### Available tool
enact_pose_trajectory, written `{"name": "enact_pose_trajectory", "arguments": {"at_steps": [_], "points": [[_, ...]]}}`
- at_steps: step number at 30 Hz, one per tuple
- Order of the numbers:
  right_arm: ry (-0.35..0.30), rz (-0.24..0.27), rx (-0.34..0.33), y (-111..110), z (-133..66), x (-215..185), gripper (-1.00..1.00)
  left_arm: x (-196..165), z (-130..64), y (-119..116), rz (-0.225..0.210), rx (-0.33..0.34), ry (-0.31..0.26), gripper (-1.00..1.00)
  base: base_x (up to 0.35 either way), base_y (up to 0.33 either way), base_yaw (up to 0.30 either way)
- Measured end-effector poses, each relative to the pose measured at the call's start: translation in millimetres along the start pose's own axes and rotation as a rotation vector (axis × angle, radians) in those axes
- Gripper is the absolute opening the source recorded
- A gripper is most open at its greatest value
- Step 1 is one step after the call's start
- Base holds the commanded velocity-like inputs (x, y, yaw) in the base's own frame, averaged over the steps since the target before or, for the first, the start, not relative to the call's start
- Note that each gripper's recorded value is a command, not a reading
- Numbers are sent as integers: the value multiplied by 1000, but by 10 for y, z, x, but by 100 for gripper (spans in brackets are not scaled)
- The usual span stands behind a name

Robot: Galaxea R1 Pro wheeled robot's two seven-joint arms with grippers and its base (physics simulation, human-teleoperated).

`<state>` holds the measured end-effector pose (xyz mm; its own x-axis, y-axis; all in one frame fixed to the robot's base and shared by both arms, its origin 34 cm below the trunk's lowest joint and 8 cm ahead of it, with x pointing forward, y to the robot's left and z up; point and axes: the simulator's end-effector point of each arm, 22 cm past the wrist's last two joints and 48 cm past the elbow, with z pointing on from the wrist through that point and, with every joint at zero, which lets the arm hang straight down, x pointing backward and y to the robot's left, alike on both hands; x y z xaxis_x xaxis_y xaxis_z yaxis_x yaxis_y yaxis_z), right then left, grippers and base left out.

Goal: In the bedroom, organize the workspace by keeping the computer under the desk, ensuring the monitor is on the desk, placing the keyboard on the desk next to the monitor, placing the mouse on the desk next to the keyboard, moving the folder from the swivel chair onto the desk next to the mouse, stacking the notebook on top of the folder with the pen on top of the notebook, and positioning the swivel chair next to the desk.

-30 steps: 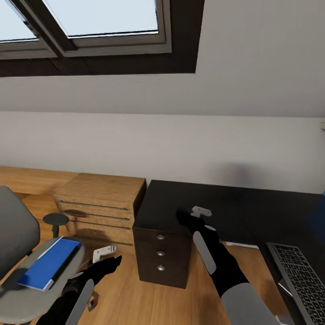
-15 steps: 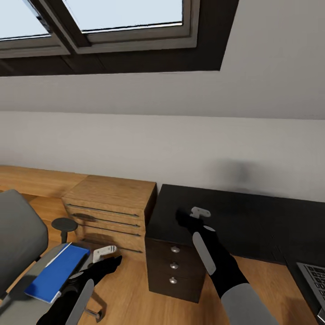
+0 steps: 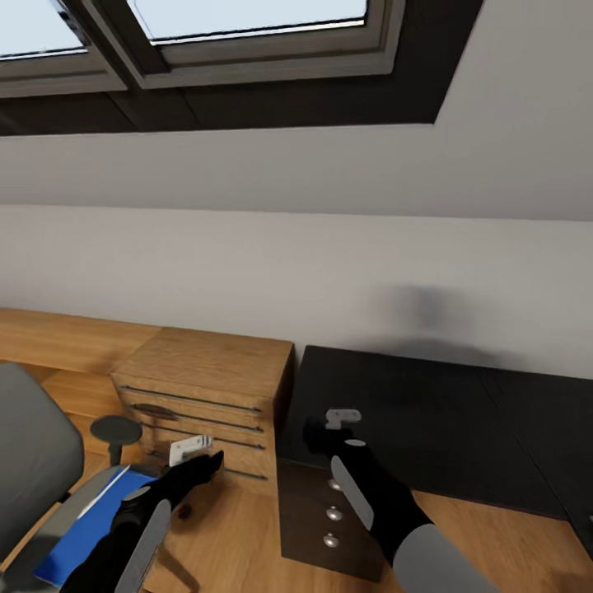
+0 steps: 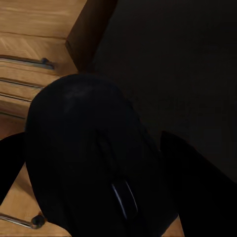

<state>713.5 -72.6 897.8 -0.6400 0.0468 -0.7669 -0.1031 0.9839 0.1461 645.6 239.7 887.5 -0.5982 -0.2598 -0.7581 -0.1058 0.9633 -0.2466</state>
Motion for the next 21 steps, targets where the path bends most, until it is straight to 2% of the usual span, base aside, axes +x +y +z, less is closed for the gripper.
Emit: {"name": "enact_pose_trajectory", "arguments": {"at_steps": [3,7,11,15,21], "points": [[38,-6,16,-64,51,186,-100,-231,-79,-92,4,20,-52,100,171,35,0],[39,-3,21,-74,79,244,-100,-416,-161,-178,6,39,-95,100,42,7,0],[38,-2,24,-77,86,249,-100,-484,-413,-273,10,68,-145,100,3,1,0],[38,0,27,-94,89,249,-100,-486,-545,-308,11,79,-164,100,0,0,0],[38,3,32,-111,87,252,-100,-488,-565,-313,11,81,-167,100,155,0,0]]}}
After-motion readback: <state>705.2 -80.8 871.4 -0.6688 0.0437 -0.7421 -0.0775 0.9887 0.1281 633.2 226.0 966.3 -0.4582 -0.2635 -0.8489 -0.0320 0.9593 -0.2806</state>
